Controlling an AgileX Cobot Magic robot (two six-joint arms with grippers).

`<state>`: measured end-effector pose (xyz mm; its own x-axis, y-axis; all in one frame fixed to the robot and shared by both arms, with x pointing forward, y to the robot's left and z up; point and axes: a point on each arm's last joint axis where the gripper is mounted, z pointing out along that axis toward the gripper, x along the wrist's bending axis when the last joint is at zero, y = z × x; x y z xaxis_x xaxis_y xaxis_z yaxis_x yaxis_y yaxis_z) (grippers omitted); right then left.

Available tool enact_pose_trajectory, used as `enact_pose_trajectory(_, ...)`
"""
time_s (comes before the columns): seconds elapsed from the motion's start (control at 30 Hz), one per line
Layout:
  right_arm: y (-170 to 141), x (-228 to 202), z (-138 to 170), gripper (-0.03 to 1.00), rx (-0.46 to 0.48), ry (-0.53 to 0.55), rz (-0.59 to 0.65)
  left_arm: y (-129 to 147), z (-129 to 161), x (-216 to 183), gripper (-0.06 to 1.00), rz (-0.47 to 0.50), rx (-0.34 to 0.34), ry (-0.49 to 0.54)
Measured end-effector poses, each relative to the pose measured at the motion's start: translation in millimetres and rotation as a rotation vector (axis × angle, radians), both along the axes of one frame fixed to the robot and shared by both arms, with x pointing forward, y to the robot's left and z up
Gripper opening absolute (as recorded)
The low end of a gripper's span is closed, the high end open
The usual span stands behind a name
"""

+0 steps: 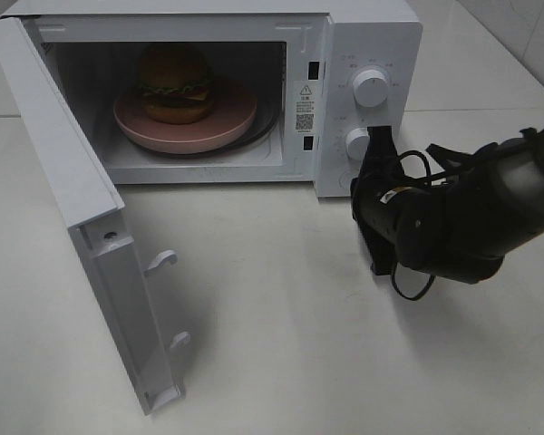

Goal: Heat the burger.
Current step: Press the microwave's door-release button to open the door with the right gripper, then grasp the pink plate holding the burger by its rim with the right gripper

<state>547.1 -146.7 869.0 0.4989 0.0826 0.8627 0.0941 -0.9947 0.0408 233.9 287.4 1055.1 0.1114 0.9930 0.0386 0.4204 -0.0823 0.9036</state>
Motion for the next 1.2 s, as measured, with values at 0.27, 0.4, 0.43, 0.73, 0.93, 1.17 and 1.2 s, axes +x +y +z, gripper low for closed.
enact_pose_trajectory(0.27,-11.3,-28.1,18.4,0.00,-0.027,0.048,0.078,0.0,0.0,0.0,0.98,0.000,0.000,0.000)
enact_pose_trajectory(0.4,-14.5,-38.4,24.2,0.00,-0.037,0.069,0.116,0.0,0.0,0.0,0.98,0.000,0.000,0.000)
enact_pose_trajectory(0.43,-15.8,-45.7,27.5,0.00,-0.054,0.098,0.159,0.0,0.0,0.0,0.98,0.000,0.000,0.000)
enact_pose_trajectory(0.73,-13.6,-59.8,47.2,0.00,-0.165,0.147,0.359,0.0,0.0,0.0,0.98,0.000,0.000,0.000)
enact_pose_trajectory(0.93,-11.2,-67.6,56.9,0.00,-0.367,0.188,0.610,0.0,0.0,0.0,0.98,0.000,0.000,0.000)
enact_pose_trajectory(1.17,-8.9,-66.9,60.9,0.00,-0.529,0.253,0.873,0.0,0.0,0.0,0.98,0.000,0.000,0.000)
enact_pose_trajectory(1.2,-8.6,-66.5,62.7,0.00,-0.568,0.273,0.952,0.0,0.0,0.0,0.98,0.000,0.000,0.000)
